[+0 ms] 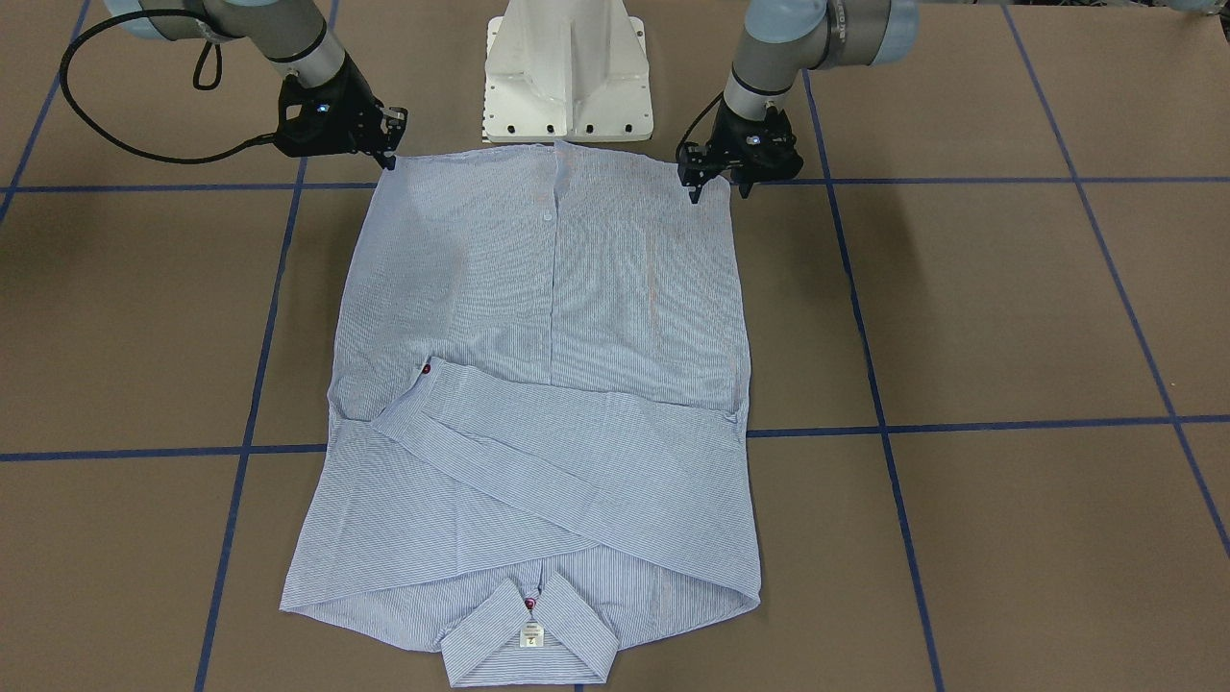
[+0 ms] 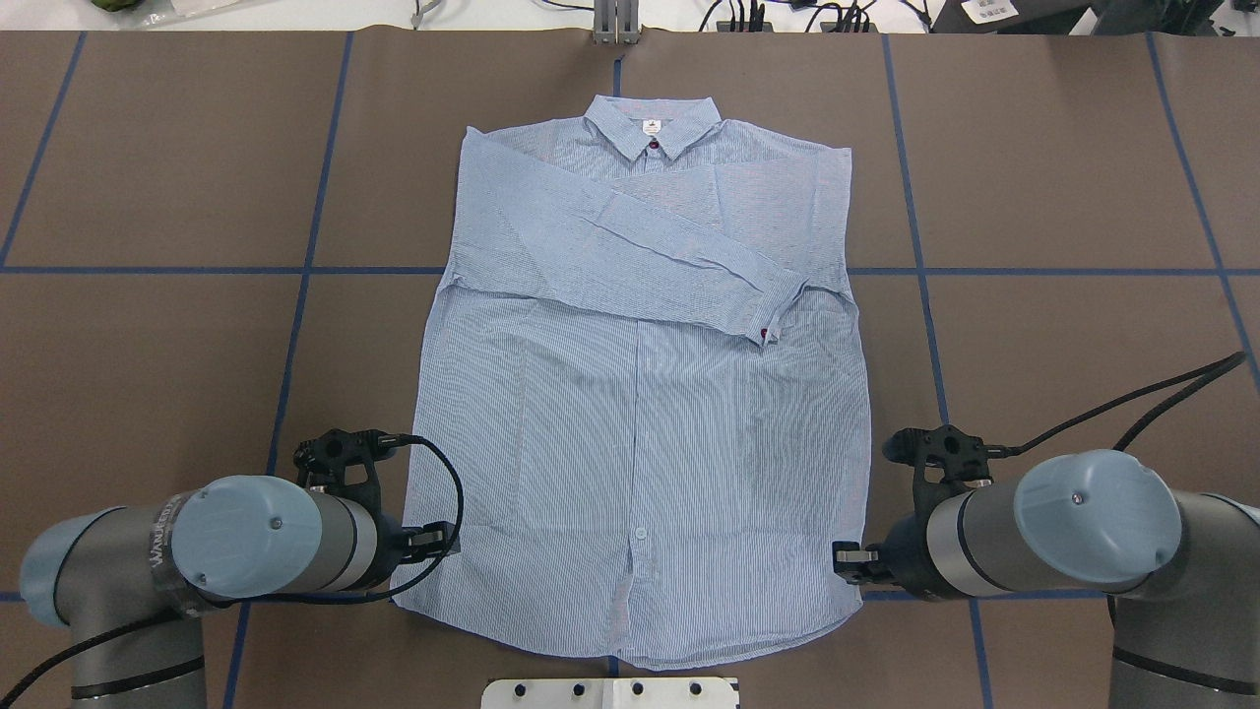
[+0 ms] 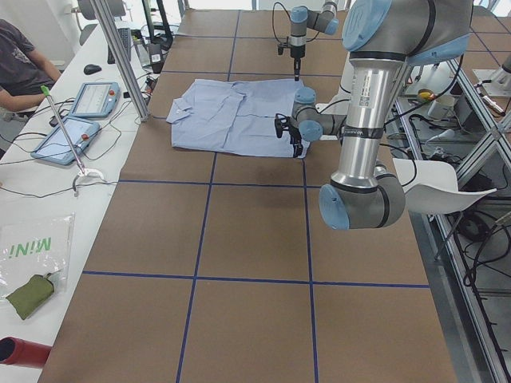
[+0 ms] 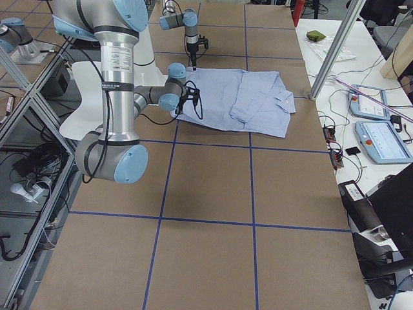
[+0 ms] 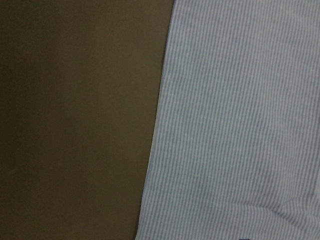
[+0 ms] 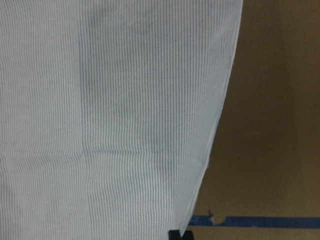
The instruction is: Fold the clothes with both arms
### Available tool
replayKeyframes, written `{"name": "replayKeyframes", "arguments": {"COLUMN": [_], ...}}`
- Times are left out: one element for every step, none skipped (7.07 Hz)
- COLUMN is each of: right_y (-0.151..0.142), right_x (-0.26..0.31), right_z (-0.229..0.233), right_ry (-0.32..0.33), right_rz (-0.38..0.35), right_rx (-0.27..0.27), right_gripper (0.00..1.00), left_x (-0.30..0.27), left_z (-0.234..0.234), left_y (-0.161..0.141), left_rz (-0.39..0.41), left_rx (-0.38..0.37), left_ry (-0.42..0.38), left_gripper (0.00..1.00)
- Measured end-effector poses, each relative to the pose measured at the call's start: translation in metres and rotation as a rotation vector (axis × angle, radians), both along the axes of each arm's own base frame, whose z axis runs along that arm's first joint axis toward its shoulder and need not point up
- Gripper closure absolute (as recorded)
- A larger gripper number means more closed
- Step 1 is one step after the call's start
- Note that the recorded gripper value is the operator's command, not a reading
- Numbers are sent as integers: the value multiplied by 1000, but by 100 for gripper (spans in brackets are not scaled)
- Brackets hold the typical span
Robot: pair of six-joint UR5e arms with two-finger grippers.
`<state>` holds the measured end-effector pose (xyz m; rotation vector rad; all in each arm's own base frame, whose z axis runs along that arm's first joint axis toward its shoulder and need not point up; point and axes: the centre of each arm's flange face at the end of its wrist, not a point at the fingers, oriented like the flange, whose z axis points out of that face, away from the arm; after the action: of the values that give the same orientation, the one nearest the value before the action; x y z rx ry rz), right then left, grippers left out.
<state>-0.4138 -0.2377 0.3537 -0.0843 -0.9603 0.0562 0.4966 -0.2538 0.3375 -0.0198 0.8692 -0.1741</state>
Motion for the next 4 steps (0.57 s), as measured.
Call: {"name": "replayKeyframes", "arguments": {"right_y": [-1, -1, -2, -2], "right_x": [0, 1, 2, 3], "right_z": [0, -1, -2, -2], "right_ry": [0, -2, -4, -5], "right_rz": [1, 2, 2, 2], "right_rx": [0, 0, 1, 2], "right_gripper": [100, 100, 100, 100], "left_x": [1, 2, 3, 4], "left_z": [1, 1, 2, 3], "left_y": [0, 1, 1, 0], "left_rz": [1, 2, 3, 3], "left_rx": [-3, -4, -5, -6], "left_ry": [-8, -12, -16, -20], "left_gripper": [29, 31, 34, 37]}}
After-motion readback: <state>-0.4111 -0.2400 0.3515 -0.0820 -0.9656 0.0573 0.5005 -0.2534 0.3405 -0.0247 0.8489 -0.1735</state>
